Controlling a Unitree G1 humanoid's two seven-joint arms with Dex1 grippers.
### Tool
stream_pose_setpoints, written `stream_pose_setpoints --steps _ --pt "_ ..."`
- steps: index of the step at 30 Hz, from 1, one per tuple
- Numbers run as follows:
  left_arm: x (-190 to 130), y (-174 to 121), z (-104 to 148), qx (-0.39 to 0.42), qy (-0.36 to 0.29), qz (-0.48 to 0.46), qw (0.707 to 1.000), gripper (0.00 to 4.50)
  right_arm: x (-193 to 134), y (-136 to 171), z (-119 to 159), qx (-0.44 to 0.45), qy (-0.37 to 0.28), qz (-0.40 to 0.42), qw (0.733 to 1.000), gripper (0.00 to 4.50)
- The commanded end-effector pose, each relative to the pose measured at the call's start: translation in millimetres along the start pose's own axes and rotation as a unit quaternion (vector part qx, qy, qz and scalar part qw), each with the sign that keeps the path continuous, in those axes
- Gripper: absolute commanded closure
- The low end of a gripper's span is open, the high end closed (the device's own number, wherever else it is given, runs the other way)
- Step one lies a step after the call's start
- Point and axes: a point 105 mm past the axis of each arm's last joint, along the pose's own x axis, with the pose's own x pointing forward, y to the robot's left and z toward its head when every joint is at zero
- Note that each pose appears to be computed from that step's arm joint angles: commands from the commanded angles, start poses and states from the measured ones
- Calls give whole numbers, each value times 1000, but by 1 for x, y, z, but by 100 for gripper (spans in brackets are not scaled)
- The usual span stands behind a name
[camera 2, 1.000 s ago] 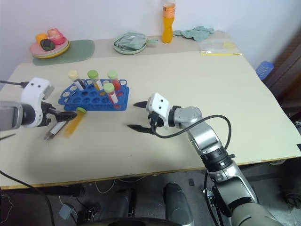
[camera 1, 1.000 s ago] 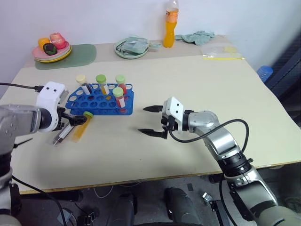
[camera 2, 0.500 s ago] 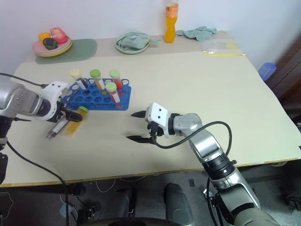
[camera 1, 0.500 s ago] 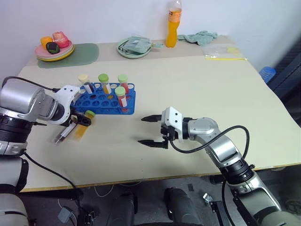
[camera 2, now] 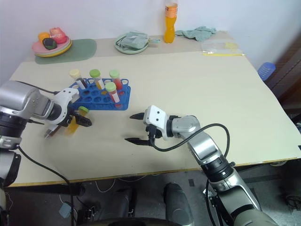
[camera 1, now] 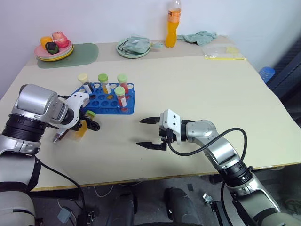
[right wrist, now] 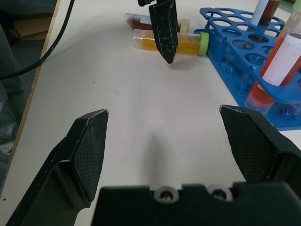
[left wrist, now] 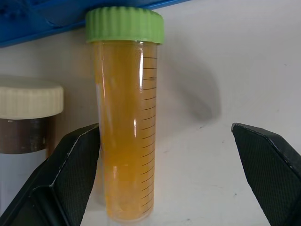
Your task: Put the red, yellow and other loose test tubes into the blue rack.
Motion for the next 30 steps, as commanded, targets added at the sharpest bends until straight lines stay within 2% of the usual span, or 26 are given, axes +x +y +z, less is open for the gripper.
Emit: stream_pose_setpoints --steps 1,3,5,8,9,11,14,17,19,21,22,24,27,30 --pt "-4 5 2 -5 -11 15 1000 24 1 3 9 -17 -16 7 1000 26" --pt "-2 6 2 -9 -10 17 1000 87 1 3 9 -15 -16 8 1000 24" --pt "-1 7 1 -15 -10 20 1000 178 1 3 8 -15 -16 10 1000 24" --pt "-5 4 3 -10 -21 11 1000 338 1 4 8 -16 -14 10 1000 24" --pt "-9 1 2 -2 -29 4 1000 371 0 4 8 -17 -14 9 1000 24" --pt "-25 -6 2 55 -78 -16 995 374 -2 4 8 -19 -11 5 1000 24" --pt "-52 -18 4 128 -191 -41 972 374 -6 3 6 -16 -8 -3 1000 24" --pt "-88 -23 11 174 -368 -17 913 374 -10 2 1 -3 -7 -17 1000 24" --pt "-101 -14 12 90 -478 16 873 374 -9 -3 -4 19 -12 -42 999 24" --pt "-103 -8 12 28 -552 81 829 374 -5 -6 -7 40 -20 -62 997 24" --pt "-102 -9 14 21 -570 128 811 374 -3 -7 -8 49 -23 -68 996 24" --pt "-102 -24 22 46 -614 219 757 374 2 -9 -7 66 -34 -82 994 24" --pt "-84 -47 35 5 -653 231 722 374 8 -13 -6 76 -41 -95 992 24" --pt "-69 -59 47 15 -668 241 704 374 10 -15 -5 77 -43 -100 991 24"
